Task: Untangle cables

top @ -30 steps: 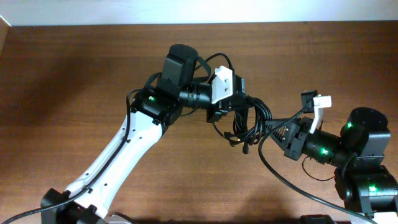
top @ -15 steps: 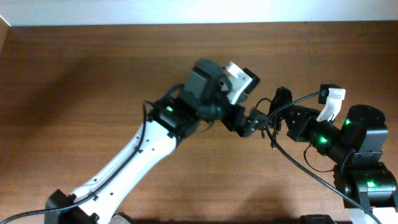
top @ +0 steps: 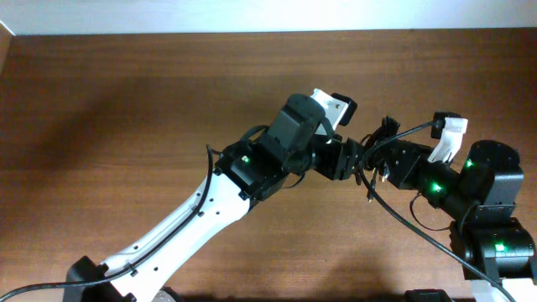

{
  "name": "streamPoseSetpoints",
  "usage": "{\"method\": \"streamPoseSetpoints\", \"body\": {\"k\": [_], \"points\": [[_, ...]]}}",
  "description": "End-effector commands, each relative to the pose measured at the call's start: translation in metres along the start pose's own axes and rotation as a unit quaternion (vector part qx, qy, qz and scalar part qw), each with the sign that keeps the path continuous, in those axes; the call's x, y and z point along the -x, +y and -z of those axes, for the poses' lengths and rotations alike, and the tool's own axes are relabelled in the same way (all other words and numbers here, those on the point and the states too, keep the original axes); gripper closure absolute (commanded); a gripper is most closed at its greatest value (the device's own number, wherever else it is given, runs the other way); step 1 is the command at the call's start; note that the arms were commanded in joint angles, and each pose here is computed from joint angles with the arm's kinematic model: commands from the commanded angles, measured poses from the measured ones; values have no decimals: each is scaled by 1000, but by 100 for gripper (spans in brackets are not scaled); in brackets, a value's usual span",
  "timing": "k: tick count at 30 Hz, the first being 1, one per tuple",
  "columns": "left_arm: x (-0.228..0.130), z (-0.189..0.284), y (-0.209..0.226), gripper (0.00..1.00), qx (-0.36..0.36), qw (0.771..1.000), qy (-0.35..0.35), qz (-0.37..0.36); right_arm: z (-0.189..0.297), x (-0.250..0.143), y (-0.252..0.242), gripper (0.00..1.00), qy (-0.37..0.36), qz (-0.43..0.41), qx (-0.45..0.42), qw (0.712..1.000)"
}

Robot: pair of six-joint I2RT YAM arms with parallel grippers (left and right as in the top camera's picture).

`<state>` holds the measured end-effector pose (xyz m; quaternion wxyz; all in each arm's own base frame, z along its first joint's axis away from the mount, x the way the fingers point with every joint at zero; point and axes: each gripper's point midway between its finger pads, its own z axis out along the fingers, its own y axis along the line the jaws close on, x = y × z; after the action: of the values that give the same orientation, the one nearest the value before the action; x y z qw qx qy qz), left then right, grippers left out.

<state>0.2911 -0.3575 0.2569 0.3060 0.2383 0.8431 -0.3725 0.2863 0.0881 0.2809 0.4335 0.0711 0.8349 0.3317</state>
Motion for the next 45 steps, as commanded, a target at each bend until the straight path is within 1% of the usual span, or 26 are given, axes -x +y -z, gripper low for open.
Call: {"method": "streamPoseSetpoints", "body": {"k": [1, 3, 4, 7, 8, 9, 10, 14, 17, 18, 22, 23, 24, 25, 27, 32, 36, 39, 41, 42, 43, 44, 45], "points": [[5, -4, -20, 30, -11, 1000, -15, -18, 4, 3, 10, 96, -4, 6, 20, 1000], [2, -8, -22, 29, -13, 1000, -10, -20, 4, 3, 10, 96, -3, 8, 21, 1000], [-1, -12, -19, 35, -10, 1000, -5, -18, 4, 3, 11, 96, -2, 8, 23, 1000], [-4, -16, -15, 60, -3, 1000, 1, -17, 4, 3, 11, 96, -2, 18, 24, 1000], [-3, -16, -14, 67, -2, 1000, 0, -17, 4, 3, 11, 96, -2, 18, 24, 1000], [-3, -15, -12, 69, 0, 1000, 0, -15, 4, 3, 11, 96, -2, 18, 25, 1000], [-2, -15, -10, 70, 2, 1000, 0, -14, 4, 2, 12, 96, 0, 18, 28, 999], [6, -7, 19, 78, 28, 1000, -6, 8, 7, -4, 29, 96, 16, 33, 73, 997], [6, -8, 18, 78, 27, 1000, -5, 7, 10, -4, 47, 96, 21, 52, 123, 991], [6, -8, 19, 78, 27, 1000, -5, 7, 14, -3, 61, 96, 22, 65, 160, 985], [6, -8, 19, 77, 28, 1000, -5, 7, 18, -4, 70, 96, 27, 73, 187, 979], [6, -8, 21, 82, 33, 999, -7, 7, 19, -4, 73, 96, 27, 77, 195, 977], [7, -7, 30, 100, 59, 998, -12, 9, 19, -4, 74, 96, 26, 78, 196, 977], [6, -5, 39, 100, 83, 996, -13, 11, 19, -4, 74, 96, 26, 78, 196, 977], [5, 2, 67, 100, 154, 988, -16, 17, 19, -4, 74, 96, 26, 78, 196, 977], [8, 27, 125, 100, 219, 974, -14, 62, 19, -4, 73, 96, 26, 78, 195, 977], [11, 39, 147, 100, 233, 968, -20, 90, 19, -3, 73, 96, 26, 78, 195, 977], [11, 39, 147, 100, 233, 968, -20, 90, 19, -4, 73, 96, 27, 77, 194, 978], [14, 44, 155, 100, 240, 966, -26, 96, 18, -6, 69, 96, 30, 70, 185, 980], [16, 49, 160, 100, 244, 964, -30, 100, 17, -7, 67, 96, 32, 66, 179, 981], [21, 56, 159, 100, 238, 966, -37, 88, 14, -8, 60, 96, 33, 58, 161, 985], [27, 58, 151, 100, 223, 973, -36, 40, 13, -7, 57, 81, 31, 56, 153, 986], [33, 60, 134, 100, 188, 981, -33, -33, 13, -7, 56, 47, 30, 56, 151, 986]]}}
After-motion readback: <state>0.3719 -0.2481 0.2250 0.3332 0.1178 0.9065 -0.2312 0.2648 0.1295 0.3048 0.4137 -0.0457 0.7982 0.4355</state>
